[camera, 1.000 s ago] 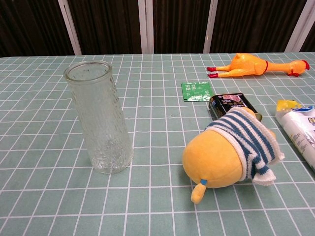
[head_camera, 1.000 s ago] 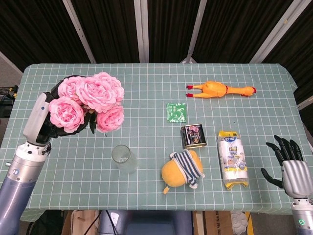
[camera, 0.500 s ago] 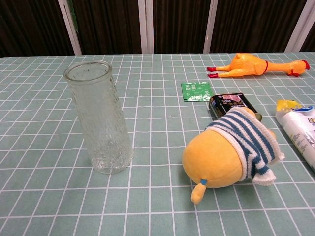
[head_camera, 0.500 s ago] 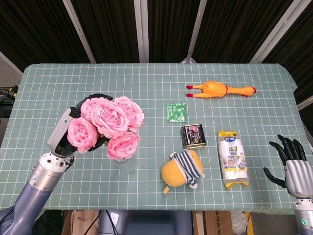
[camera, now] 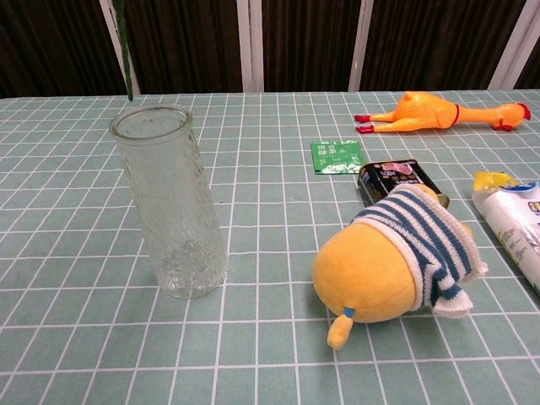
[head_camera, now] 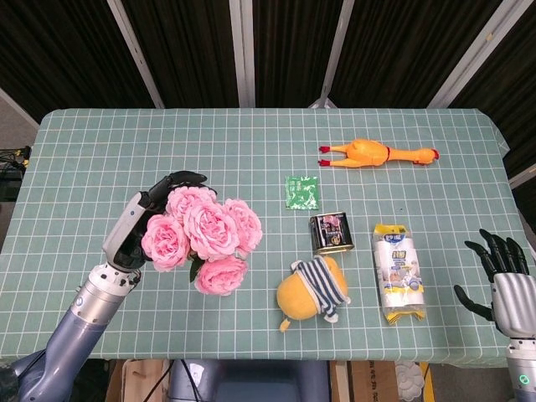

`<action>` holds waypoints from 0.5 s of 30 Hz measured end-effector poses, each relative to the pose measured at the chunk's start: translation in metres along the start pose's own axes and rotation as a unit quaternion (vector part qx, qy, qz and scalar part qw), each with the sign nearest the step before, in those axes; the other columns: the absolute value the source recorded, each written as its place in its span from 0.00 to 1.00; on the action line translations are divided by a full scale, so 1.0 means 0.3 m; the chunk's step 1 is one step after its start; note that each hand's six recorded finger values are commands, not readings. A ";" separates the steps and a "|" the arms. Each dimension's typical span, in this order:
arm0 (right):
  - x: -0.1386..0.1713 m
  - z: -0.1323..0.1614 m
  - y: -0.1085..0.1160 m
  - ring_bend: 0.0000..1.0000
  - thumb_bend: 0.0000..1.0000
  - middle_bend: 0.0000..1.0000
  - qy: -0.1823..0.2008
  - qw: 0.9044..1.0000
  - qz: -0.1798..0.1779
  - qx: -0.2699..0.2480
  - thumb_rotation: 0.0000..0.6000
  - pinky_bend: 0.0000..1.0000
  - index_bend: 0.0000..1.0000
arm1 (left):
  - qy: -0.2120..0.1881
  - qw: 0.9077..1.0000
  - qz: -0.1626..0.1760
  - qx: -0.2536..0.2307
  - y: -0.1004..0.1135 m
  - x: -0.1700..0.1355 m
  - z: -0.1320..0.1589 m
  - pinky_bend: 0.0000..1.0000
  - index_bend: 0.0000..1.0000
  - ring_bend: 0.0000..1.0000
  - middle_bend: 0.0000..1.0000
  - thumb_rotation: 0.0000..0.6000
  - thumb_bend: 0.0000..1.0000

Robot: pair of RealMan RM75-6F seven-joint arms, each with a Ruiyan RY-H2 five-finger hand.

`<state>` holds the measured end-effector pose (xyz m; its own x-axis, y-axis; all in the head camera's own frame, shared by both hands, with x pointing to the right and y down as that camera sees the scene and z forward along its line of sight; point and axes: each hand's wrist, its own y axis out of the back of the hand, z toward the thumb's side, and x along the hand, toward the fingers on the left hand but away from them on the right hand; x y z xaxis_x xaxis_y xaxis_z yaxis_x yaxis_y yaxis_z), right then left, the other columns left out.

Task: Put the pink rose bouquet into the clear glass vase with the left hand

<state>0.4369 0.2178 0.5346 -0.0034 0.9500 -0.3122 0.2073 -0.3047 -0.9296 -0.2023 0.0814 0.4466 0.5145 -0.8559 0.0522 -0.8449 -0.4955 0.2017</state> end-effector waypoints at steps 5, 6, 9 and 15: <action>-0.001 0.000 0.000 0.08 0.28 0.09 0.000 1.000 0.000 -0.001 1.00 0.00 0.21 | 0.002 1.000 0.002 -0.027 0.007 0.002 -0.003 0.38 0.25 0.27 0.37 1.00 0.45; 0.000 0.002 0.001 0.08 0.28 0.09 0.000 1.000 -0.001 -0.001 1.00 0.00 0.21 | 0.005 0.999 0.000 -0.033 0.005 0.001 -0.008 0.38 0.25 0.27 0.37 1.00 0.45; 0.000 0.000 0.001 0.08 0.28 0.09 0.000 1.000 -0.001 -0.001 1.00 0.00 0.21 | 0.014 0.998 -0.003 -0.053 -0.001 -0.001 -0.022 0.38 0.25 0.27 0.37 1.00 0.45; -0.001 -0.005 0.005 0.08 0.28 0.09 -0.002 1.000 -0.002 -0.004 1.00 0.00 0.21 | 0.026 0.996 -0.009 -0.084 -0.012 -0.005 -0.032 0.38 0.25 0.27 0.37 1.00 0.45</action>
<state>0.4387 0.2171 0.5334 -0.0087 0.9510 -0.3090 0.2150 -0.3000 -0.9294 -0.1987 0.0859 0.4553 0.5406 -0.8358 0.0963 -0.8008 -0.4760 0.3635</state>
